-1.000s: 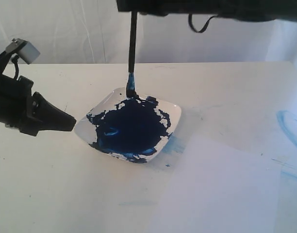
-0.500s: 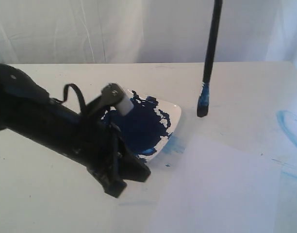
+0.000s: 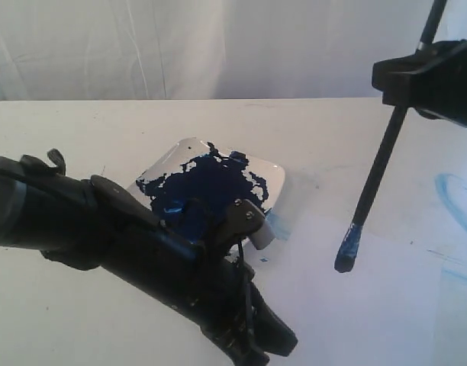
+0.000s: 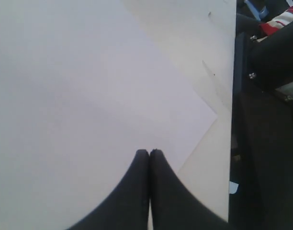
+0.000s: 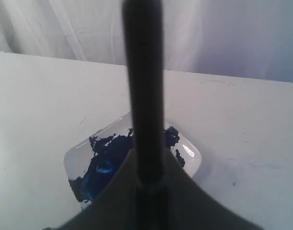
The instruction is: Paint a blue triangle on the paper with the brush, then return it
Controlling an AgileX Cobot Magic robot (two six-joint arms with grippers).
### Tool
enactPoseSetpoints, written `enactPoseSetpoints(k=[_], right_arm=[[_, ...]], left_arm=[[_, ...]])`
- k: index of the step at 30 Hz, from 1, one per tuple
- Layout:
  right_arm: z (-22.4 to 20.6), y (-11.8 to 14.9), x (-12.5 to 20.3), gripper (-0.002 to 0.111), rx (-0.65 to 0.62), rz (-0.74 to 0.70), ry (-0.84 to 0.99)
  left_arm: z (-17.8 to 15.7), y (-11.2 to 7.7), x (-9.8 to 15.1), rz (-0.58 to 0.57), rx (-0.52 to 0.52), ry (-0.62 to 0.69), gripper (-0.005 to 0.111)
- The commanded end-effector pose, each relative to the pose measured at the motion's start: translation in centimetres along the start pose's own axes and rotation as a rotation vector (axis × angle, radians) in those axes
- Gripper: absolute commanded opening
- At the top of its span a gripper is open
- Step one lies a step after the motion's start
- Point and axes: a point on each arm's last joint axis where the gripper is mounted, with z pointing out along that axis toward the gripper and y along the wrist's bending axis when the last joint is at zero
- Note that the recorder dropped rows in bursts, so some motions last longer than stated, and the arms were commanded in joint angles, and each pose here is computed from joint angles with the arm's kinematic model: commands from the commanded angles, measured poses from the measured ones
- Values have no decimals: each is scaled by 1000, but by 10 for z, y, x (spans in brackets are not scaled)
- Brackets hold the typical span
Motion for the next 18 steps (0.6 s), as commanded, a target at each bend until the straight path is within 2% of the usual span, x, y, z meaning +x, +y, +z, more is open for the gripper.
enactPoseSetpoints(k=[1,8,18], right_arm=[[-7,-2,7,0,36,48,-45],[-7,-1,9,0,14,81,-38],[7,-3,24,0,-18,87,9]], left_arm=[[12,6,6,-29,-7,20,0],[24,20,18,-67,-46,65,0],[28,25,23,-71,-72,83,0]])
